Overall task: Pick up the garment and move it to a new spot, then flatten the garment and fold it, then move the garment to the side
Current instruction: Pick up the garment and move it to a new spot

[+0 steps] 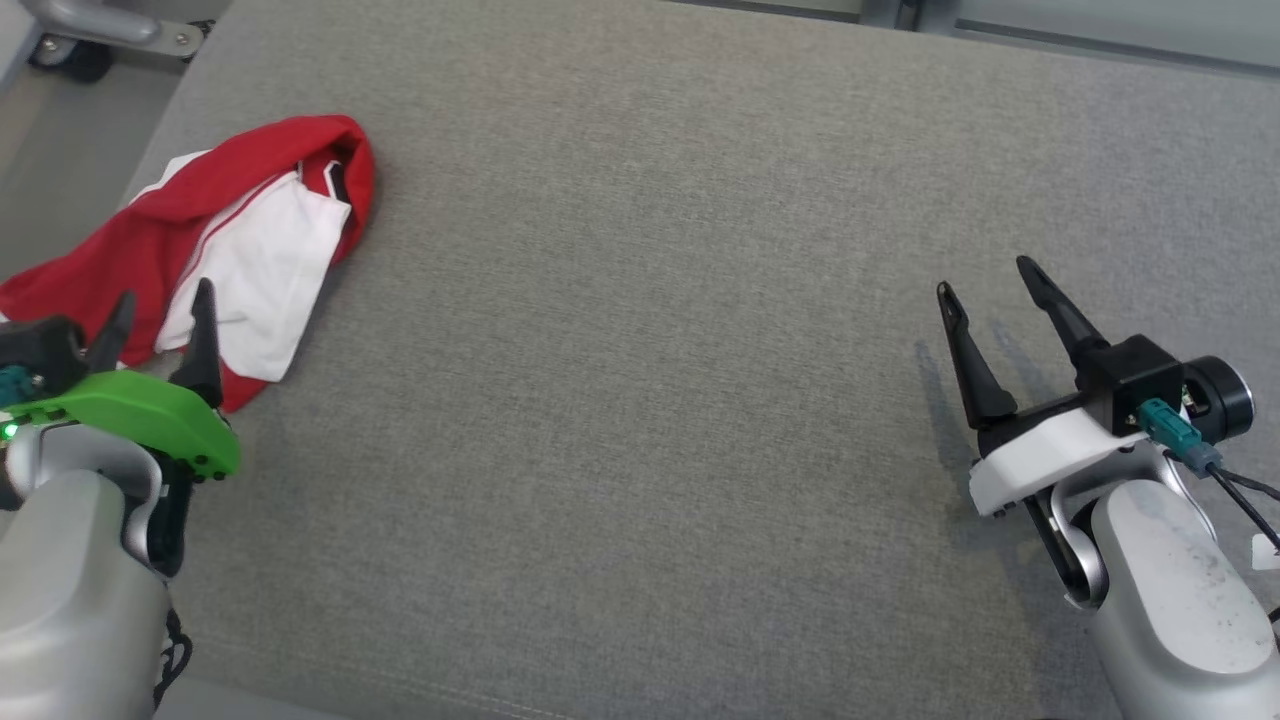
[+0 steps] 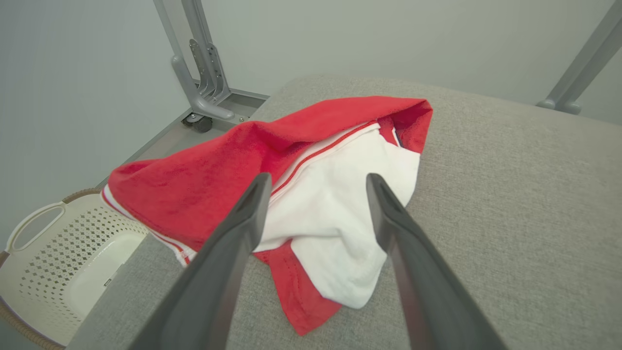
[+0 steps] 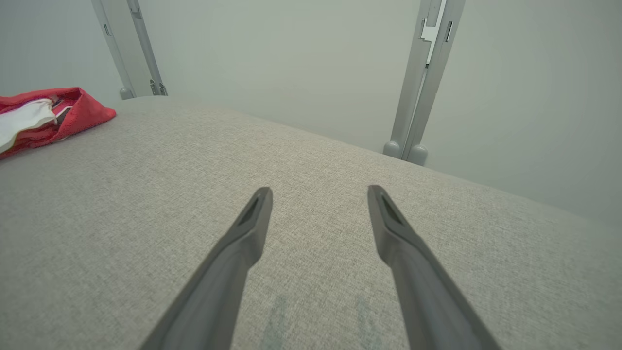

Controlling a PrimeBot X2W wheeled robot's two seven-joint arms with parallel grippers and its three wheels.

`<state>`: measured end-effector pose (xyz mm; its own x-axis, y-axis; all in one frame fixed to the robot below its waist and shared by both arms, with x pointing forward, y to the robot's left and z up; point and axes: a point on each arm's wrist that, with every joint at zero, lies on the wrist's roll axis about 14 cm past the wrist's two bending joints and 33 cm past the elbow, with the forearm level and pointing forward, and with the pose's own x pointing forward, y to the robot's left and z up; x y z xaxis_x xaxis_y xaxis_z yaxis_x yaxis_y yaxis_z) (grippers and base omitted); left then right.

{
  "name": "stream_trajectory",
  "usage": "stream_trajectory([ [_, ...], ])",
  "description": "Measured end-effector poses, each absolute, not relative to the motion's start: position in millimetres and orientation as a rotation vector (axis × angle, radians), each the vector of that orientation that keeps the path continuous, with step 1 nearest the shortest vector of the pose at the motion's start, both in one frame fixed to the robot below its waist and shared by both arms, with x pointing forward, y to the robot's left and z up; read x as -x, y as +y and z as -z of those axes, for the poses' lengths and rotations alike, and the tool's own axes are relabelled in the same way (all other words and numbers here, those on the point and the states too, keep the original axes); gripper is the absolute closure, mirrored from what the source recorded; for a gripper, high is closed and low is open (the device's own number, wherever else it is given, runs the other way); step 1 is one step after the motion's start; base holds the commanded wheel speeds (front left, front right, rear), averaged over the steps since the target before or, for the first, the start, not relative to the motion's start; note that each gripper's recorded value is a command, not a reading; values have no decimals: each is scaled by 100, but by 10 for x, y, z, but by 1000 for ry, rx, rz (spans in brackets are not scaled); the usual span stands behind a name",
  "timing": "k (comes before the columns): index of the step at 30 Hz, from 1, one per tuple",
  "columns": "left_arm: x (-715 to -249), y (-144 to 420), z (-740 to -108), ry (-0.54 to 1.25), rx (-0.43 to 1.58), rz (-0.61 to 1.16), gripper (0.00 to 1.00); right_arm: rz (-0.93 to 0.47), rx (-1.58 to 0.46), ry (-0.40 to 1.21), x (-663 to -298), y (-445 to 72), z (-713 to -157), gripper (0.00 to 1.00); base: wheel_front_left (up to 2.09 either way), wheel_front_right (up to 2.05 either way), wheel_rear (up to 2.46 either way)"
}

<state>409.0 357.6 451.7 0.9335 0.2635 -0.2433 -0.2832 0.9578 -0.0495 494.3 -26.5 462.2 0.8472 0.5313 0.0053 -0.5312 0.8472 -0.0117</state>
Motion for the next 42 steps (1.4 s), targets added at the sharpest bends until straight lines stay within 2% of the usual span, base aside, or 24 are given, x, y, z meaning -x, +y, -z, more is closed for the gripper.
stream_trajectory([
  [11, -4370, 3457, -3620, 514, 200, -295, 0, -394, 53, 38, -5128, -1028, -4311, 0, 0, 0, 0],
  [16, -4512, 3381, -3400, 571, 210, -290, 0, -350, 60, 73, -5138, -1221, -4150, 0, 0, 0, 0],
  [17, -4523, 3370, -3358, 583, 210, -289, 9, -344, 60, 78, -5140, -1243, -4128, 0, 0, 0, 0],
  [18, -4545, 3367, -3334, 588, 210, -288, 58, -337, 58, 82, -5139, -1264, -4110, 0, 0, 0, 0],
  [19, -4545, 3367, -3334, 588, 210, -288, 93, -337, 58, 82, -5139, -1264, -4110, 0, 0, 0, 0],
  [20, -4588, 3342, -3297, 593, 219, -288, 100, -325, 51, 93, -5122, -1290, -4075, 0, 0, 0, 0],
  [25, -4636, 3320, -3355, 573, 185, -263, 100, -304, 22, 92, -5078, -1286, -4117, 0, 0, 0, 0],
  [32, -4805, 2994, -3680, 470, 119, -118, 100, -282, -21, 65, -4998, -1254, -4308, 0, 0, 0, 0],
  [38, -4931, 2458, -4108, 346, 93, 63, 100, -274, -74, 30, -4844, -1153, -4539, 0, 0, 0, 0],
  [42, -4876, 1888, -4266, 304, 103, 218, 100, -263, -89, 11, -4715, -1155, -4672, 0, 0, 0, 0],
])
